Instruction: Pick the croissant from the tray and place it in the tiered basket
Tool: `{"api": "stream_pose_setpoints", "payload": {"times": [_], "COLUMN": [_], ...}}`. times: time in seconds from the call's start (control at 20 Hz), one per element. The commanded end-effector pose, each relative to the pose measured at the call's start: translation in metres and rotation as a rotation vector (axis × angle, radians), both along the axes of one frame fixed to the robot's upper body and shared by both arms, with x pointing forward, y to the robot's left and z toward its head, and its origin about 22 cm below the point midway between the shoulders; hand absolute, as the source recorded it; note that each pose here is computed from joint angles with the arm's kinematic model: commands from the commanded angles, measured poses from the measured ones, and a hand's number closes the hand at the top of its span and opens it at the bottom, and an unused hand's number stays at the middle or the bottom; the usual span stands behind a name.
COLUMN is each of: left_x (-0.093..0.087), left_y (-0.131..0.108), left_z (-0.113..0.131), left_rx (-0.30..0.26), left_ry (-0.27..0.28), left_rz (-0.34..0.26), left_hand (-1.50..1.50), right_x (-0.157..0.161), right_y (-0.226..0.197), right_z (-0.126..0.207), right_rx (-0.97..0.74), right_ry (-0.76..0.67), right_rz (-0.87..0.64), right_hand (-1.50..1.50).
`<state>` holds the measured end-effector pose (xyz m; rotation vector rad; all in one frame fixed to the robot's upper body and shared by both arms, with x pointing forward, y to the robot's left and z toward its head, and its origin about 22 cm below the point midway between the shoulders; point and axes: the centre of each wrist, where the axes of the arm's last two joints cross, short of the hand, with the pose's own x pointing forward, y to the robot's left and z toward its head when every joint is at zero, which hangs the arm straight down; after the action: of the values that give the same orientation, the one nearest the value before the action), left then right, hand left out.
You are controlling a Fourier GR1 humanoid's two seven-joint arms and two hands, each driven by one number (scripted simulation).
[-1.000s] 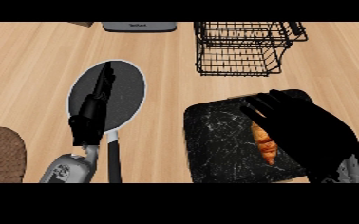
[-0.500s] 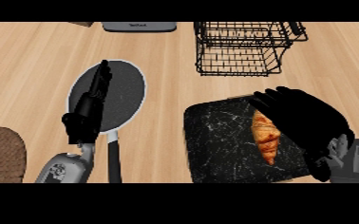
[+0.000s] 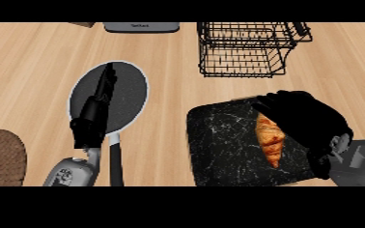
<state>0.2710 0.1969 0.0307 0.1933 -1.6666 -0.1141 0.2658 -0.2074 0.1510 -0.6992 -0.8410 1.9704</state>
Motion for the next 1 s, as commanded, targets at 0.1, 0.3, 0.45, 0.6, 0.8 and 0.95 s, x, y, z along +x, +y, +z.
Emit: {"api": "stream_pose_setpoints", "payload": {"times": [0.1, 0.3, 0.45, 0.6, 0.8, 0.95], "left_x": [-0.001, 0.006, -0.004, -0.005, -0.015, -0.01], "left_y": [0.012, -0.001, 0.012, 0.02, -0.007, 0.011], "left_z": [-0.001, 0.012, -0.005, 0.001, 0.013, 0.009], "left_rx": [0.007, -0.025, -0.015, 0.02, -0.008, -0.015], "left_ry": [0.006, -0.009, 0.01, -0.011, -0.004, 0.014], "left_rz": [-0.004, 0.003, -0.005, 0.003, 0.019, -0.004], "left_hand": [0.0, 0.0, 0.0, 0.0, 0.0, 0.0], "right_x": [0.017, 0.007, -0.002, 0.002, 0.014, 0.017], "right_y": [0.008, 0.023, 0.021, 0.007, 0.023, 0.012], "right_z": [-0.008, -0.016, -0.016, -0.036, -0.037, -0.05], "right_rx": [0.02, 0.001, -0.007, -0.023, -0.024, -0.017], "right_ry": [0.015, 0.044, 0.041, 0.044, 0.056, 0.058], "right_rz": [-0.017, -0.023, -0.02, -0.018, -0.035, -0.033], "right_hand": [-1.5, -1.5, -1.5, -1.5, -1.5, -1.5]}}
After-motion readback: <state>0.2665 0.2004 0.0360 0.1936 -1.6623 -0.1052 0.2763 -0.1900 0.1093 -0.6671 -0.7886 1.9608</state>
